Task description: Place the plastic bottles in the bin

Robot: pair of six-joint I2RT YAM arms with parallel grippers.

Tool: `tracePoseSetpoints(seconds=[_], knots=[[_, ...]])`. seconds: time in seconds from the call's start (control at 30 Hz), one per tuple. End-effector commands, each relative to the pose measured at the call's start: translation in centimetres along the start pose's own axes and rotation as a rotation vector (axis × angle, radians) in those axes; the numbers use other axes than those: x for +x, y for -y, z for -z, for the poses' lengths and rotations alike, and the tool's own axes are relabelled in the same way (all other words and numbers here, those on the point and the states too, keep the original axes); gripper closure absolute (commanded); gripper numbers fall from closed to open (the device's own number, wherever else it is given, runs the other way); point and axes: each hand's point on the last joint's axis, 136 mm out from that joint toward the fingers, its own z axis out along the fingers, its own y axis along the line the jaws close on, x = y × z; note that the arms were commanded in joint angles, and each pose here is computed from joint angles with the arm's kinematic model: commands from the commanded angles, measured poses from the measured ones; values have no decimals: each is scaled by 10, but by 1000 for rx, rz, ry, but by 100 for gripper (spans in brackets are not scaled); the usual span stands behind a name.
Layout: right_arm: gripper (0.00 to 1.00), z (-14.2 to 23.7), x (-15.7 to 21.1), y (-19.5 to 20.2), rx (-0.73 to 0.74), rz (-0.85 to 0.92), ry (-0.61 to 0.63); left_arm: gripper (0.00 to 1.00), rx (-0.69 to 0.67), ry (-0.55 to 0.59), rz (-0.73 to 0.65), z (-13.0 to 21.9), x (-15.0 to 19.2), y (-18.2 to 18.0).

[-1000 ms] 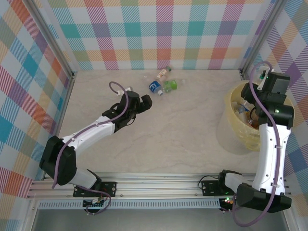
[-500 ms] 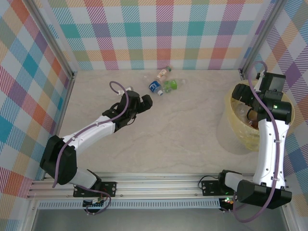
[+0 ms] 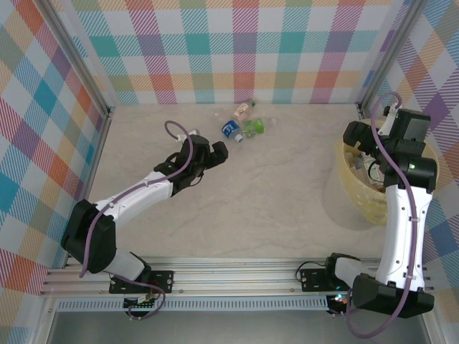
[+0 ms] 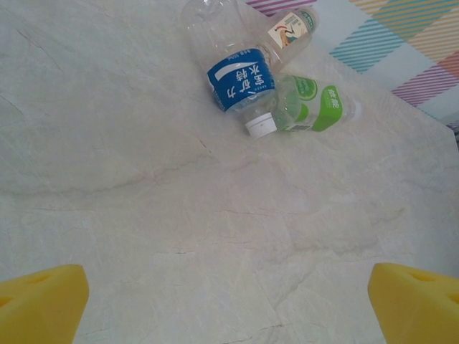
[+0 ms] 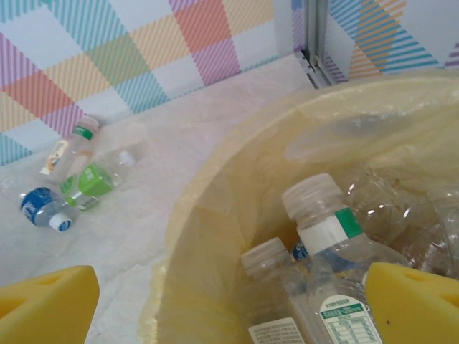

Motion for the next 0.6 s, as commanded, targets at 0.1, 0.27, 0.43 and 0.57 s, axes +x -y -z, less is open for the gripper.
tracePoseSetpoints(seconds=[0.1, 0.27, 0.43, 0.57], knots=[[0, 15, -12, -47, -275, 28, 104, 0, 42, -7, 15, -5, -8, 13], [0, 30, -16, -92, -564, 13, 153, 0, 51, -37, 15, -13, -3, 18], [0, 45, -5, -143, -807, 84, 145, 0, 2, -67, 18, -25, 0, 13], [0, 39, 21, -185, -869, 216, 107, 0, -71, -115, 10, -47, 0, 7]])
